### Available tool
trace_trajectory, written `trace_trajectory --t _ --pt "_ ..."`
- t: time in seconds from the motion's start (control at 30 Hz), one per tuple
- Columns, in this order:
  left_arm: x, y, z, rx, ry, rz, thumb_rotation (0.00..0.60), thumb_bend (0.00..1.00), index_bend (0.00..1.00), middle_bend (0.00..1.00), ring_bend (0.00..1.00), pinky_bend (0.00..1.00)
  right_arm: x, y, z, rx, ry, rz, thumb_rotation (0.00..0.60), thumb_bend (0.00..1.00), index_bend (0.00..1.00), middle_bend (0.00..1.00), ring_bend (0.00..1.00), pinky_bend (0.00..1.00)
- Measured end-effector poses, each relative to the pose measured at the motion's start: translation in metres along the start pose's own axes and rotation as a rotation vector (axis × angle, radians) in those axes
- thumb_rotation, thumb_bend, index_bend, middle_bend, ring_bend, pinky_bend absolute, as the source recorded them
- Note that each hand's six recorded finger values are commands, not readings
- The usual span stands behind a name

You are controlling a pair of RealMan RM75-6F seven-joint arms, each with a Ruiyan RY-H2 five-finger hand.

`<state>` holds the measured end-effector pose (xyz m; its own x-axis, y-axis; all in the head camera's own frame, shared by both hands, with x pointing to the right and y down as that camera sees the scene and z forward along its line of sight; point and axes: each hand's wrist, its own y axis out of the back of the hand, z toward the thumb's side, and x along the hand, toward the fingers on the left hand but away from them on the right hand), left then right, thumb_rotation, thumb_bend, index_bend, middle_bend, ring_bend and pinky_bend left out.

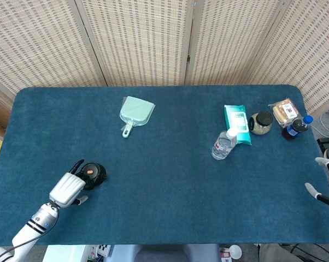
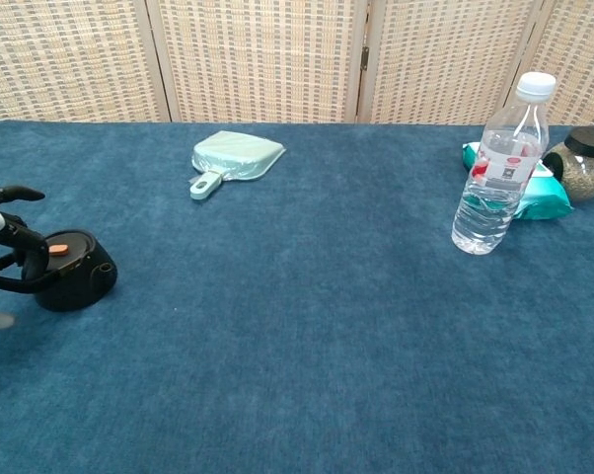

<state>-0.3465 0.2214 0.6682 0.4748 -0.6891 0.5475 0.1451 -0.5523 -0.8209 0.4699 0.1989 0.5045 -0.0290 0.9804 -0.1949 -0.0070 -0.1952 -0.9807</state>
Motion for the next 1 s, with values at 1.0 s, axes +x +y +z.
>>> trace_trajectory --t 1.0 --pt "-0.001 -0.015 0.003 -0.02 0.036 -0.051 0.6 0.17 0.54 0.55 0.46 0.0 0.001 -0.004 -0.004 -0.003 -0.011 0.009 0.6 0.13 0.32 0.4 0.29 0.32"
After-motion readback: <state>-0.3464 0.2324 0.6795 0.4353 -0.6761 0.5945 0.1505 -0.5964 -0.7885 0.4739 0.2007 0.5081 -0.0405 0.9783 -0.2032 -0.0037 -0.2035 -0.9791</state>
